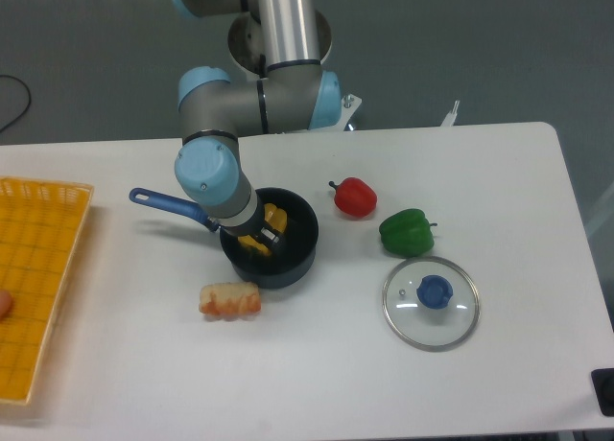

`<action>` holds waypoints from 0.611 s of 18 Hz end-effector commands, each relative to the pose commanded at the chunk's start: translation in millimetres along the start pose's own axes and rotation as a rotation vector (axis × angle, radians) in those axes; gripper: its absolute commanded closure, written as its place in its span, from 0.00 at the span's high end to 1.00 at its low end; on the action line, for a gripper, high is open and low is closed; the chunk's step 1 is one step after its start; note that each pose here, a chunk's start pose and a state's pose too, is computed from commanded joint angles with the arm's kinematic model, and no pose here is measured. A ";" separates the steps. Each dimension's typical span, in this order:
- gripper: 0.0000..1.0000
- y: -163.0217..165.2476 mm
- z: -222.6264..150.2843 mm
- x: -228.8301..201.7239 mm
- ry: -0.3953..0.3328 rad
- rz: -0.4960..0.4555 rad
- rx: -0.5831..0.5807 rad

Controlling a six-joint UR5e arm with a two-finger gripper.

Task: Place the yellow pepper in the pot
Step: 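Lower the yellow pepper into the saucepan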

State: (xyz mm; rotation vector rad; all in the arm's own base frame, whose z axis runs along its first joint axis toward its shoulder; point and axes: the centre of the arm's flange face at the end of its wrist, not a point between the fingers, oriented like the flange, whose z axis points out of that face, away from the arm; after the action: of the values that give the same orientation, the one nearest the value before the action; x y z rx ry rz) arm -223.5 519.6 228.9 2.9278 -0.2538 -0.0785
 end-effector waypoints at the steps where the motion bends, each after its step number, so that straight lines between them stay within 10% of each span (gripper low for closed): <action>1: 0.60 -0.1 0.0 0.1 0.001 0.000 0.001; 11: 0.60 -2.9 5.6 2.2 0.000 0.008 -0.012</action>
State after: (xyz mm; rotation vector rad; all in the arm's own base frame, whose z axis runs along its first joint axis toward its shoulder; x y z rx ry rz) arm -221.3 521.0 222.7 2.9152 -0.2636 -0.0792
